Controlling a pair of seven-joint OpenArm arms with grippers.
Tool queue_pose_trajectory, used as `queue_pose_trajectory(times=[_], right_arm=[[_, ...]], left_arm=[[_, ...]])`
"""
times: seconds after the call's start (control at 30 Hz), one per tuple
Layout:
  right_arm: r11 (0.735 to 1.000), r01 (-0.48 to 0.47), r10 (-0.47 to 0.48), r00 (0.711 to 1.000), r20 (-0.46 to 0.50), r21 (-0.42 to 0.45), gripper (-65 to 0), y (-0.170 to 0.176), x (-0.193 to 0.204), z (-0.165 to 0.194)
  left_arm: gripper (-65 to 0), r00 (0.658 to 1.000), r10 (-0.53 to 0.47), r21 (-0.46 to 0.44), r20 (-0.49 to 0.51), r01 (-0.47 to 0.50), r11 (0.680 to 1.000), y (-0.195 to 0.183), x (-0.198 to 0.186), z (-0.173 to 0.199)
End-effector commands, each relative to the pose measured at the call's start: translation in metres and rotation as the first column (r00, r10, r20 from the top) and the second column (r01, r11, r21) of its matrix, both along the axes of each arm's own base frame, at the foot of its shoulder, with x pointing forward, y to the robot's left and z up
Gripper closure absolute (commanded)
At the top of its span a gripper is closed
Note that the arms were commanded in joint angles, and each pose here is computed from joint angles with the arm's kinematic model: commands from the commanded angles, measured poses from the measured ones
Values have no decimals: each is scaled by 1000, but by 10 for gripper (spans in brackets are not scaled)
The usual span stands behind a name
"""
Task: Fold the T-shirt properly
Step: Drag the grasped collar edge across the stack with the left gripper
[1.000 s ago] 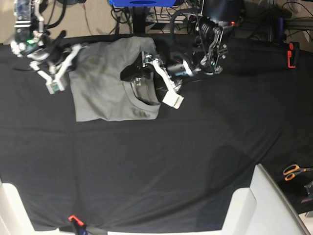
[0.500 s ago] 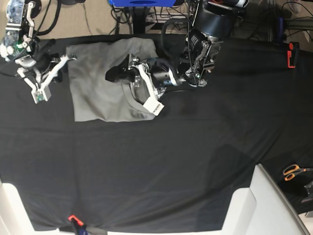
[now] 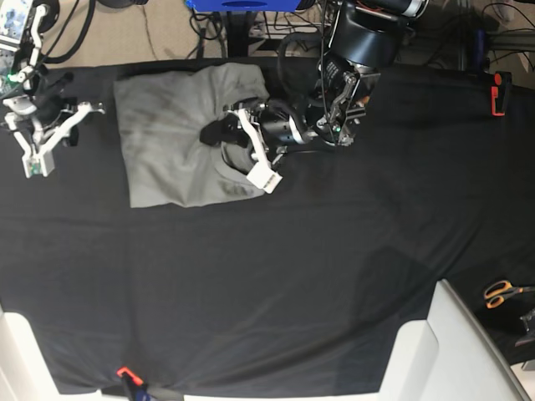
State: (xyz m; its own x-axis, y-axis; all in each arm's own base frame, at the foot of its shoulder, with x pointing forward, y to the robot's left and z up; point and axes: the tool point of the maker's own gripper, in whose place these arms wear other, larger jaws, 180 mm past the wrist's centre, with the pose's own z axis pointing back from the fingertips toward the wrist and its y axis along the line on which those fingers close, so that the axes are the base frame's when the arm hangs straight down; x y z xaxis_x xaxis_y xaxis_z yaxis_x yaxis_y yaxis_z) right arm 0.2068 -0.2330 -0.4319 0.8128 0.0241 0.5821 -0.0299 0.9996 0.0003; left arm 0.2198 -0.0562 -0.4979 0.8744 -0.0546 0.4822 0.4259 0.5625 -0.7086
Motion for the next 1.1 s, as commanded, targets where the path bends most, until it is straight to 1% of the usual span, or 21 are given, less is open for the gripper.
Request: queue_pose_trajectory(times=[0.0,0.1,0.2,0.3,0.37,0.43,0.47,0.5,0.57,0.63,0.67,0.73,0.8,0.87,0.93,0.97,1.0,1.07], right_arm=[[1000,1,-1,999,40,-13,0,-6,7,10],[1000,0,0,999,40,-12,0,-6,7,10],[1000,-1,2,999,37,-11,0,-5,6,9],[1000,-1,1,999,36,-10,0,-4,5,9],[1000,-2,2,999,36,-7,0,-3,5,8],[1000,8,-8,999,36,11,0,3,4,7],[1000,10,-10,999,36,15,0,4,4,6],[1000,7,-8,999,36,17,0,6,4,6],[1000,10,-11,999,37,25,0,9,4,5],[999,12,-14,999,37,36,0,13,4,4],[999,13,-14,999,37,37,0,13,4,4],[999,13,-14,999,34,37,0,13,3,4],[999,13,-14,999,33,37,0,13,2,4],[999,13,-14,999,31,37,0,13,2,3],[999,13,-14,1000,25,37,0,13,-1,2],[999,13,-14,1000,25,37,0,13,-1,2],[999,13,-14,1000,25,37,0,13,-1,2],[999,13,-14,1000,25,37,0,13,-1,2]], left_arm=[[0,993,-75,108,-87,84,991,10,-26,-20],[0,984,-160,182,-80,172,968,26,-26,-16],[0,975,-217,259,-47,222,940,45,-14,-5],[0,958,-284,379,-34,275,884,70,6,1],[0,949,-313,457,-27,290,841,88,19,4],[0,938,-345,518,-27,308,798,98,32,7],[0,925,-379,553,-26,329,766,98,37,9],[0,906,-423,594,-27,355,722,101,43,10],[0,855,-518,660,-36,409,630,100,47,10],[0,785,-618,717,-43,455,528,92,52,12],[0,756,-653,737,-47,468,488,88,53,13],[0,694,-718,783,-57,477,399,83,61,17],[0,643,-762,822,-68,469,323,82,70,21],[0,586,-806,863,-90,449,231,82,79,25],[0,539,-835,895,-114,420,149,84,87,28],[0,518,-846,909,-124,402,113,85,92,30],[0,496,-859,918,-123,386,92,83,95,31],[0,459,-883,929,-99,360,83,75,99,33]])
